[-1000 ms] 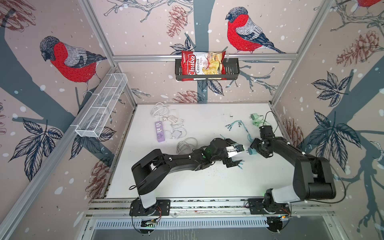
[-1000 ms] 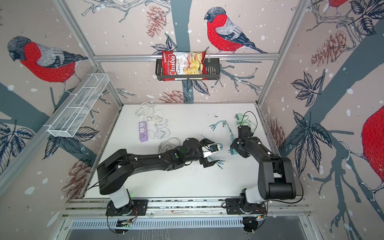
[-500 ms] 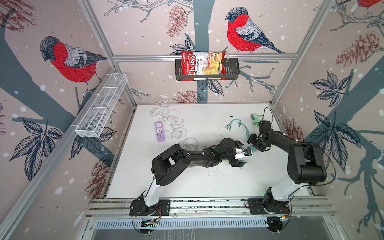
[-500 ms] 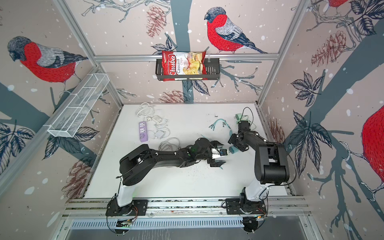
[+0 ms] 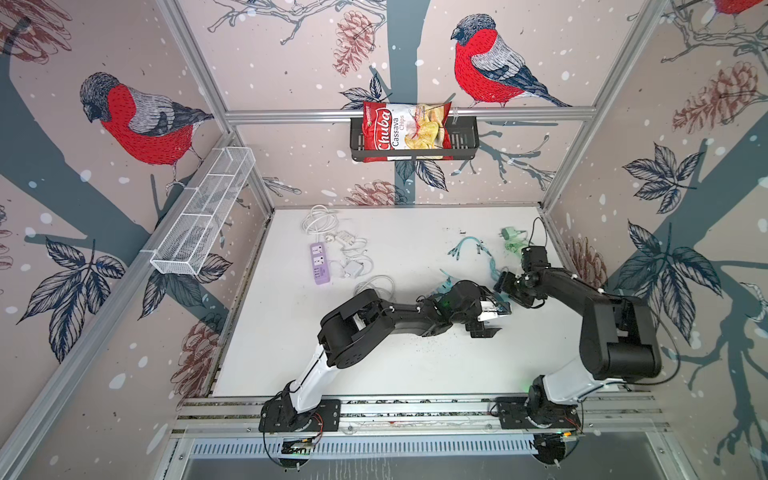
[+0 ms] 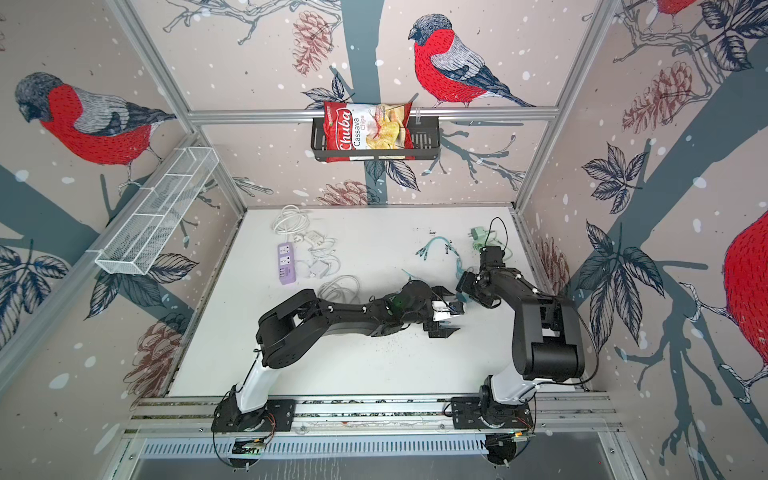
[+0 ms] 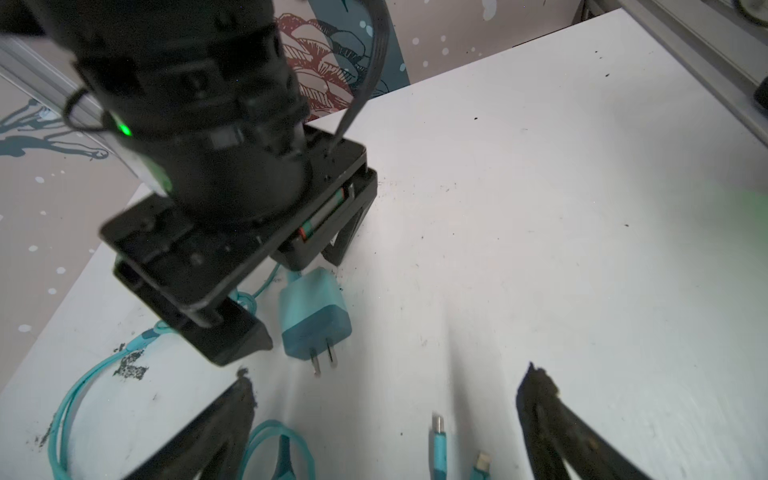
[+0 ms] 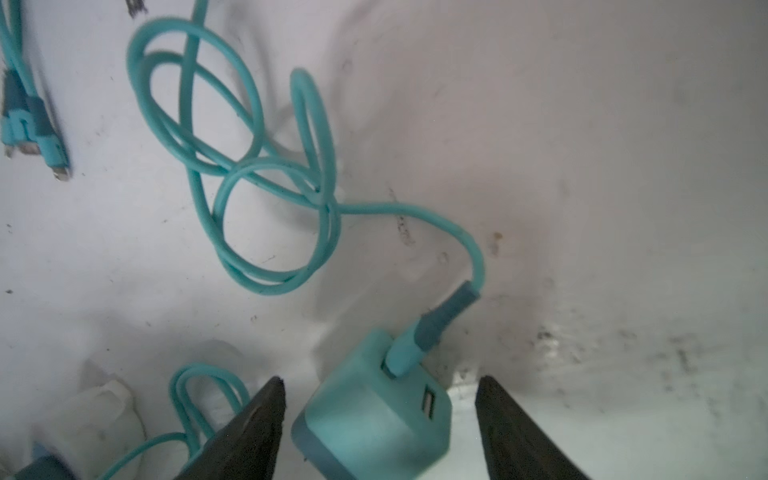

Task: Insert the plug

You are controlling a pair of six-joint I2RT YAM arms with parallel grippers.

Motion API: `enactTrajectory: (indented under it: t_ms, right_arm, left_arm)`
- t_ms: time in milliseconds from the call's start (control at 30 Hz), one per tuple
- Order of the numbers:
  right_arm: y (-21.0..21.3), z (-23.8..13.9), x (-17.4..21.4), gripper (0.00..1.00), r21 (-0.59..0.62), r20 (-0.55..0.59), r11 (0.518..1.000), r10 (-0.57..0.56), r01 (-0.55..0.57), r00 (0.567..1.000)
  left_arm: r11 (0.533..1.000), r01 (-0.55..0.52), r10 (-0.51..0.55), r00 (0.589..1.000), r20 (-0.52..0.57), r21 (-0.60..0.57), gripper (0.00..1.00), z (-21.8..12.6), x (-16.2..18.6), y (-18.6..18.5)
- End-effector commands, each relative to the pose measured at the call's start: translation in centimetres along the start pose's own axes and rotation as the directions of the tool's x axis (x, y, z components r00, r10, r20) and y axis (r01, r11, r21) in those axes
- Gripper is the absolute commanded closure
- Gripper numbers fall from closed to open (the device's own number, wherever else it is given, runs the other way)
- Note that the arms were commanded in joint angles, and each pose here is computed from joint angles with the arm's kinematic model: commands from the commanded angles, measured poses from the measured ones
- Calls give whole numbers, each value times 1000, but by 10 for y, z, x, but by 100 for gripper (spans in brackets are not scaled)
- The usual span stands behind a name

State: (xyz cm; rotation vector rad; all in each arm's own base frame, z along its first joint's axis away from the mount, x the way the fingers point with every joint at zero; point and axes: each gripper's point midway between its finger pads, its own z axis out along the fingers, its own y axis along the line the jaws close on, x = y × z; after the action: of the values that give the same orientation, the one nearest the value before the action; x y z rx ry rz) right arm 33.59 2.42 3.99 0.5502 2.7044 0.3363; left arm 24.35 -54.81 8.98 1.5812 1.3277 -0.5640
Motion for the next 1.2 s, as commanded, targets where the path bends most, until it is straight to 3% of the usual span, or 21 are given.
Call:
enactTrajectory:
  t_ms: [0, 567, 1167]
  right_arm:
    - [-6, -10, -5, 25, 8, 42, 999, 51, -51, 998]
    - [-59, -61, -30, 27, -33, 245, 971, 236, -235, 940]
    - [-63, -78, -33, 27, -112, 275, 967, 253, -230, 927]
  left_arm:
    - [997, 43, -45, 999, -27, -67, 3, 7, 0, 16]
    - [964, 213, -226, 972, -72, -157, 11, 56, 14, 42]
    - [934, 304, -337, 923, -185, -186, 29, 79, 52, 52]
